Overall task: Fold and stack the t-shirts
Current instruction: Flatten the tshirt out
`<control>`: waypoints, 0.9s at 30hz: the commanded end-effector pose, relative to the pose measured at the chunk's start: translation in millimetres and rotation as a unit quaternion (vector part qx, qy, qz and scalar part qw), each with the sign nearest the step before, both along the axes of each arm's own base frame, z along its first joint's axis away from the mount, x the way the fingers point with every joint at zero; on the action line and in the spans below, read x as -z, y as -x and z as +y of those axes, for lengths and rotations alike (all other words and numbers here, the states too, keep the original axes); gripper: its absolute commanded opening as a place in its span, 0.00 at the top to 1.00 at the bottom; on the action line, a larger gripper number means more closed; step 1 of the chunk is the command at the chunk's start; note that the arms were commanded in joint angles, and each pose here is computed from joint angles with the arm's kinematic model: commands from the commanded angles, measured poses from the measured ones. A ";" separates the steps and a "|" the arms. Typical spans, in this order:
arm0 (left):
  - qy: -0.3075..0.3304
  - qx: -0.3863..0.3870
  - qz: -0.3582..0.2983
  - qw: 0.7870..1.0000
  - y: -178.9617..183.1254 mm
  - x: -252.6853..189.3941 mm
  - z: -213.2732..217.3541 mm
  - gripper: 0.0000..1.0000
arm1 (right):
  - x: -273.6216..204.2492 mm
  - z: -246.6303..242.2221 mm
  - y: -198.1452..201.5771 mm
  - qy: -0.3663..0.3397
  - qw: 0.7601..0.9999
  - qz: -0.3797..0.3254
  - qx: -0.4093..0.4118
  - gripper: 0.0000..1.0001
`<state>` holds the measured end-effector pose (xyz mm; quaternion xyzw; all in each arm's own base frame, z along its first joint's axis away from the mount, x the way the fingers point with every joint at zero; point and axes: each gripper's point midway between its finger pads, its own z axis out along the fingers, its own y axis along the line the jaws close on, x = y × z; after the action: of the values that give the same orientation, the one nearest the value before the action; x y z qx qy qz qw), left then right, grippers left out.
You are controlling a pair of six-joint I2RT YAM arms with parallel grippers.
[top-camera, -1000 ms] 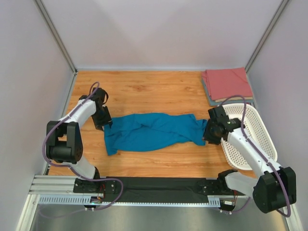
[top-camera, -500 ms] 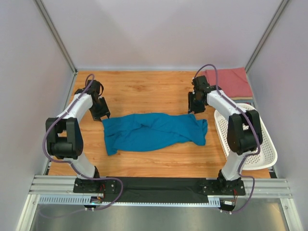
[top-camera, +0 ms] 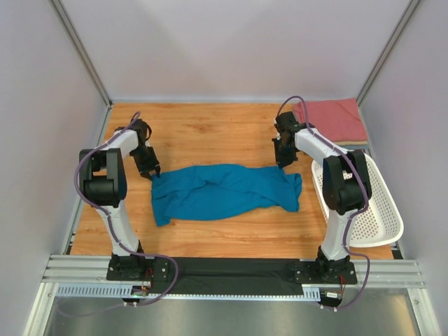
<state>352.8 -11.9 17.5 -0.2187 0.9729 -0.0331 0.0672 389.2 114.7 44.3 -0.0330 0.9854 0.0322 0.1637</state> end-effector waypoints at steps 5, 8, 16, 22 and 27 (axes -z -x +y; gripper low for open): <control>0.029 0.020 -0.019 0.999 -16.9 -4.5 -8.8 0.95 | -42.1 -16.2 -21.5 0.029 0.997 -0.066 0.034 1.00; 0.023 0.022 -0.025 0.999 -17.5 -13.6 -6.6 1.00 | -68.6 -17.0 -21.8 0.025 0.995 -0.091 0.038 1.00; -0.024 0.005 -0.078 0.997 -18.6 -62.4 8.8 1.00 | -145.2 -28.3 3.6 0.007 0.984 -0.172 0.055 1.00; -0.047 -0.003 -0.092 0.995 -10.8 -75.3 16.8 1.00 | -154.3 -36.5 34.5 -0.004 0.979 -0.191 0.068 1.00; -0.028 0.003 -0.094 0.995 -7.7 -68.1 9.8 1.00 | -141.2 -14.0 31.1 -0.057 0.980 -0.186 0.028 0.80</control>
<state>363.3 -1.9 82.6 -0.2090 0.9649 -0.0232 0.1572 348.2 84.9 200.0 0.0137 0.9347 0.0389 0.3529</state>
